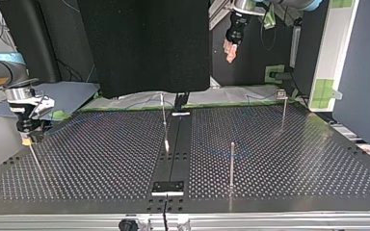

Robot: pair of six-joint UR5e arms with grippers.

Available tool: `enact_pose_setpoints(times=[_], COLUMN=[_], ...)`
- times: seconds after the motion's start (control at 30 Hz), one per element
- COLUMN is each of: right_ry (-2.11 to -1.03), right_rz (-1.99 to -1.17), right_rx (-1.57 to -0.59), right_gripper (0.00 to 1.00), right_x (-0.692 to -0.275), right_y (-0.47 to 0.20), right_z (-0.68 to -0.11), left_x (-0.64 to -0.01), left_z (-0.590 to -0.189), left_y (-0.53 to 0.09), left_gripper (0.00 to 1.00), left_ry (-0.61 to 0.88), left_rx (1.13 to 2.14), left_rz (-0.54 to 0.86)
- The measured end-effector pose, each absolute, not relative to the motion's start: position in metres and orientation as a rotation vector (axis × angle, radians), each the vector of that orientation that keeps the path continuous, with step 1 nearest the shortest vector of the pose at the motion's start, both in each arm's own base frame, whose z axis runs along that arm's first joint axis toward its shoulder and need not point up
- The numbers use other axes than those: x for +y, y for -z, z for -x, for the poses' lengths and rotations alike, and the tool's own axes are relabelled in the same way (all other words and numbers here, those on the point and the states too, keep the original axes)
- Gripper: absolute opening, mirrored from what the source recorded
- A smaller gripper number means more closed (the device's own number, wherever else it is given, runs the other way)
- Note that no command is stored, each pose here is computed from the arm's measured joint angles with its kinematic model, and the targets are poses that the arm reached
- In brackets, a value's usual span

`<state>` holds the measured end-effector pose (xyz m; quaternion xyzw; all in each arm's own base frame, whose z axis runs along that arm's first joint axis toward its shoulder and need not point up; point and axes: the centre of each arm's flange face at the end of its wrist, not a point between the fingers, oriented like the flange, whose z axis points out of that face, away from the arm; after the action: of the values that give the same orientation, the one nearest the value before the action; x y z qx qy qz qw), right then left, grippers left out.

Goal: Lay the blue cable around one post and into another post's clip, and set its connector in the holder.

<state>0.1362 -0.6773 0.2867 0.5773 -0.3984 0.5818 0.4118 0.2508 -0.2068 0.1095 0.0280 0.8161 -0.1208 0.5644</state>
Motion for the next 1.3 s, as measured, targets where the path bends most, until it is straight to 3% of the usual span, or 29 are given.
enact_pose_setpoints(times=[0.37,0.8,1.3], right_ry=[-1.463,-1.464,-1.461], right_rz=[-1.454,-1.455,-1.457], right_rx=[-1.003,-1.002,-1.007], right_gripper=[1.0,1.0,1.0], right_x=[-0.677,-0.677,-0.677], right_y=[-0.286,-0.287,-0.286], right_z=[-0.137,-0.137,-0.136], left_x=[-0.198,-0.223,-0.225], left_z=[-0.22,-0.28,-0.303], left_y=[-0.095,-0.13,-0.149], left_gripper=[1.0,1.0,1.0], left_ry=[0.297,0.474,0.441], left_rx=[1.907,1.683,1.519], left_rz=[-0.059,0.002,-0.014])
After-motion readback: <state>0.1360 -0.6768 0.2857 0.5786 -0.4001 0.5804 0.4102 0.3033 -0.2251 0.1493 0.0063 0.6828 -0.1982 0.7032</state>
